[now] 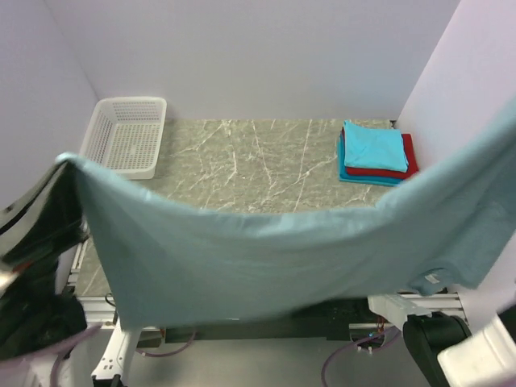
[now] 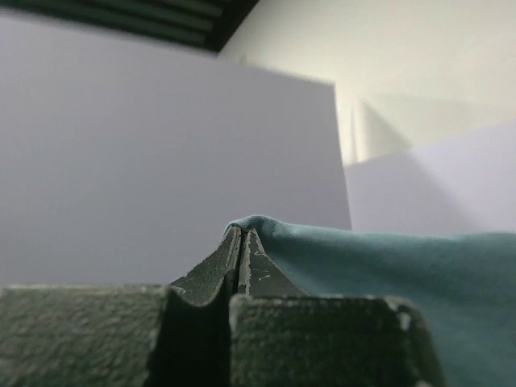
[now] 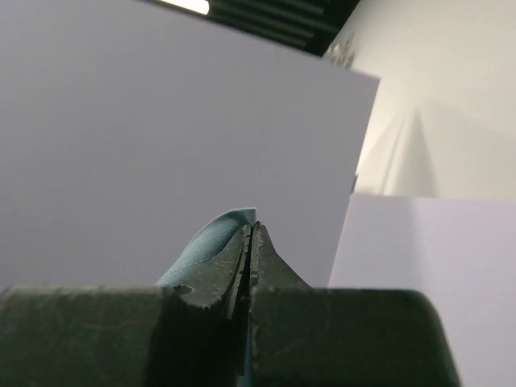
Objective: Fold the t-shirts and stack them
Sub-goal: Fold the tshirt
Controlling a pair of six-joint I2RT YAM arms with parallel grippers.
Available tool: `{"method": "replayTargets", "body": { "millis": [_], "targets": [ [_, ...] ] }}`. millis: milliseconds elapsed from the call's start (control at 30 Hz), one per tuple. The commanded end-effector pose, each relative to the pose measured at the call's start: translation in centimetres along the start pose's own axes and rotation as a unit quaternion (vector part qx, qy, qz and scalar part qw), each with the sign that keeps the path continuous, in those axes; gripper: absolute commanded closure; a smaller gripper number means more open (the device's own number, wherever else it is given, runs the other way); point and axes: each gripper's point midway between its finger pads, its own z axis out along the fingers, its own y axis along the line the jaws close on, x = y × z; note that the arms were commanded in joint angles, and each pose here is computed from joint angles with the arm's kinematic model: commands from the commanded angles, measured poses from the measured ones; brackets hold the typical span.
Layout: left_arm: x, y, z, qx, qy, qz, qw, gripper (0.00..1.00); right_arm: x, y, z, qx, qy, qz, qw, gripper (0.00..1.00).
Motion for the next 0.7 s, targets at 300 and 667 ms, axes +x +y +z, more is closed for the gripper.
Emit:
{"method": "replayTargets", "body": {
  "millis": [300, 667],
  "targets": [
    [28.3, 11.8, -14.1, -0.225, 0.281, -0.056, 0.931, 1.00, 38.4, 17.2, 10.8, -0.170, 0.296, 0.113, 0.933, 1.00],
    [44.2, 20.5, -25.4, -0.392, 0.473, -0.059, 0.787, 1.00, 62.1, 35.5, 5.2, -0.261, 0.416, 0.112, 0.864, 1.00]
  ]
}}
